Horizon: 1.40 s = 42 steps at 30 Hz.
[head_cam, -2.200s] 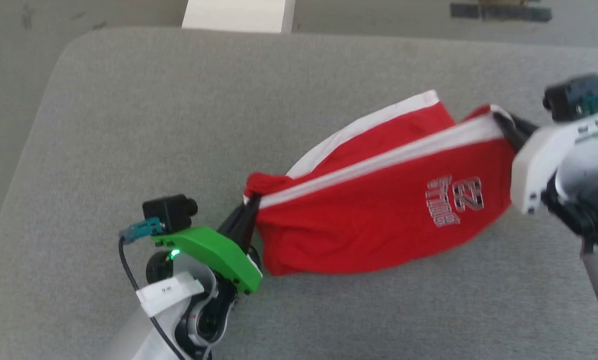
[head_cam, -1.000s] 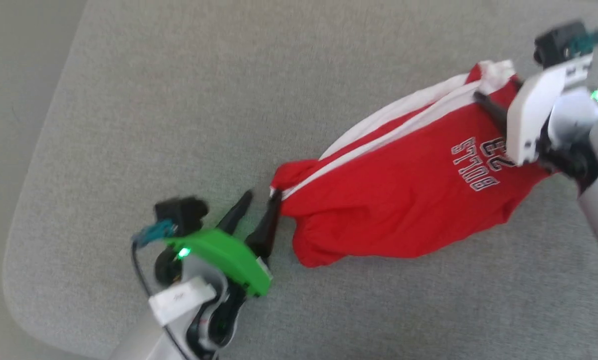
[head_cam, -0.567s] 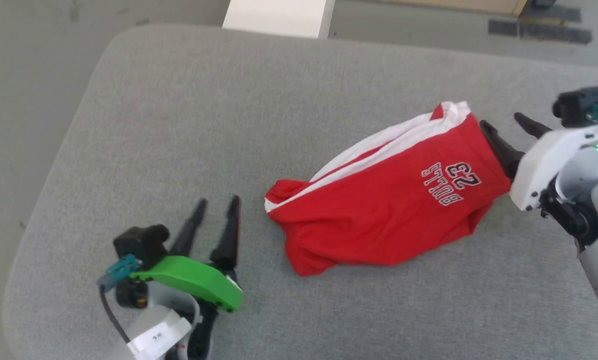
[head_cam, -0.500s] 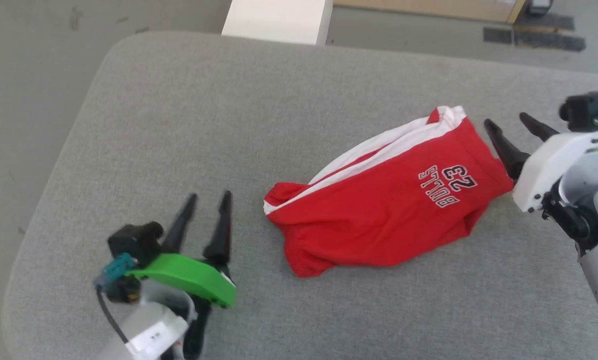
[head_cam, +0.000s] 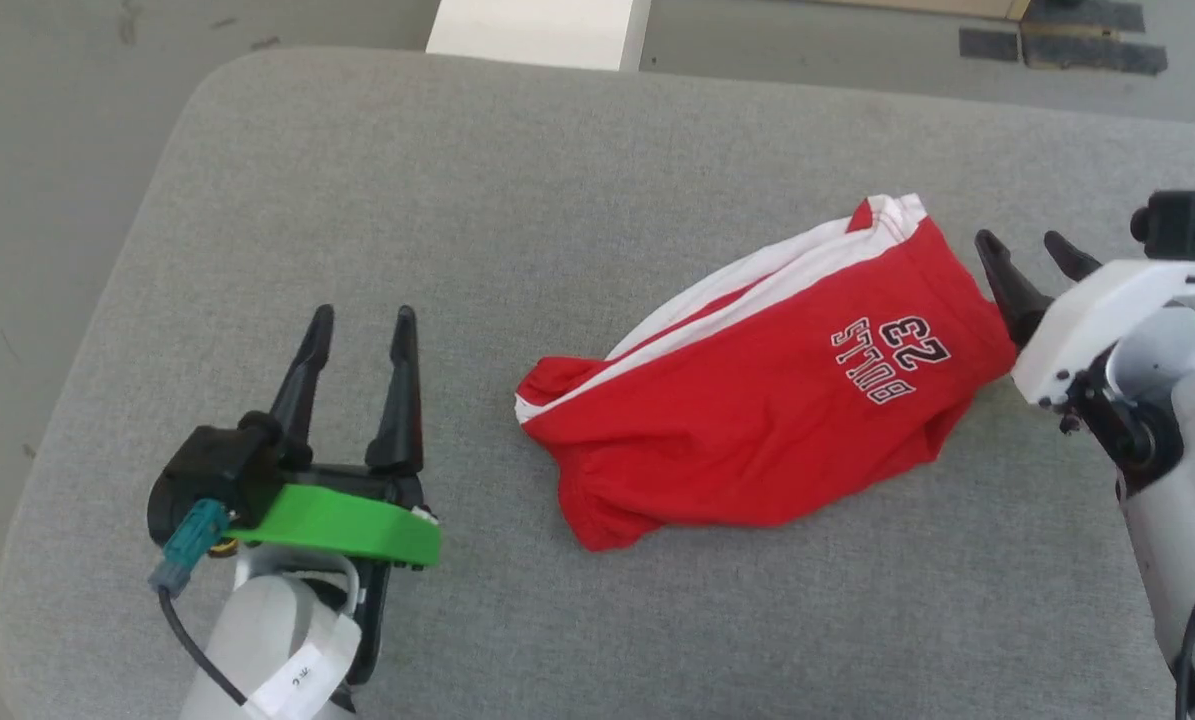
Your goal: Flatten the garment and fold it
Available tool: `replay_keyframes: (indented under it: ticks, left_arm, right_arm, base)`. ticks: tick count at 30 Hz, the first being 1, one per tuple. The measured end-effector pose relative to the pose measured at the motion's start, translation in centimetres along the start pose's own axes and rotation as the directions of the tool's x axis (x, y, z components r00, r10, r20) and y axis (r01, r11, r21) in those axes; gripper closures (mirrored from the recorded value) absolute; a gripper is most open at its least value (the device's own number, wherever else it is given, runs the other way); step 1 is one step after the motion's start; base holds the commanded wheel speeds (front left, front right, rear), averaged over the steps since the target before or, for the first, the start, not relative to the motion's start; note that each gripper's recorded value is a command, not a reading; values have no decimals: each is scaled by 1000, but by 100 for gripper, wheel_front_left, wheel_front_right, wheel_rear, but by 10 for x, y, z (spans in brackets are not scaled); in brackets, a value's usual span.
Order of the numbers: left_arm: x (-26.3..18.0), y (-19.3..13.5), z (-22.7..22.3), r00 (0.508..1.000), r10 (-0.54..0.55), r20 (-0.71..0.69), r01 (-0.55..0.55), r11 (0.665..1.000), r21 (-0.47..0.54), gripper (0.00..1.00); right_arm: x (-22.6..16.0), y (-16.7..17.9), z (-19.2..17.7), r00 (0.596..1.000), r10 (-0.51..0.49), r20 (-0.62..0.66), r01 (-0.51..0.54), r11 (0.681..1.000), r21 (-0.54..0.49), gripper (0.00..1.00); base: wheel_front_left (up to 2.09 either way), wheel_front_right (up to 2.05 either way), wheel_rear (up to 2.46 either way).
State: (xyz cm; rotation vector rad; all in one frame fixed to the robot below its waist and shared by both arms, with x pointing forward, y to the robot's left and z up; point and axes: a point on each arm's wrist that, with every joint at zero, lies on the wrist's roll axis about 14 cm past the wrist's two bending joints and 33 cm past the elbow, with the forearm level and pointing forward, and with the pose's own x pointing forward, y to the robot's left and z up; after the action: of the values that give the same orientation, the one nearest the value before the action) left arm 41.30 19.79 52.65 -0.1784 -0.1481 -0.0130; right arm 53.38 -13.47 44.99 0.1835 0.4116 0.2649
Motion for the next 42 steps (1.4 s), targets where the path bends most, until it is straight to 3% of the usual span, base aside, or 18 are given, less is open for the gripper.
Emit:
replay_keyframes:
  ticks: [9,19,20,21,23,26,32,37,42]
  left_arm:
    - [1,16,-13,999,44,-26,-43,999,31,0]
    - [-6,29,-16,996,80,-42,-78,996,50,0]
    - [-6,29,-15,996,81,-41,-79,996,50,0]
    - [-6,30,-15,996,82,-40,-80,996,50,0]
    - [-6,29,-14,996,80,-38,-78,996,49,0]
    - [-6,27,-14,997,74,-36,-72,996,46,0]
    - [-9,21,-11,998,60,-31,-59,998,36,0]
    - [-13,15,-11,998,45,-33,-45,999,27,0]
    - [-16,6,-12,999,22,-37,-22,1000,19,0]
  right_arm:
    - [28,-12,-40,972,-55,-229,64,997,32,0]
    - [40,1,-77,858,-50,-511,45,999,-22,0]
    - [40,4,-77,851,-46,-523,41,999,-20,50]
    - [39,5,-78,844,-44,-535,39,999,-19,62]
    - [37,6,-78,835,-42,-549,35,999,-22,100]
    - [34,8,-78,836,-34,-547,29,999,-18,100]
    - [21,0,-76,877,-50,-478,51,999,-11,100]
    - [-5,-37,-70,904,-133,-407,136,991,-21,100]
    - [-44,-90,-61,902,-274,-335,272,961,-53,100]
  base:
    - [0,0,0]
    - [0,0,0]
    - [0,0,0]
    - [0,0,0]
    - [0,0,0]
    - [0,0,0]
    - [0,0,0]
    - [0,0,0]
    - [0,0,0]
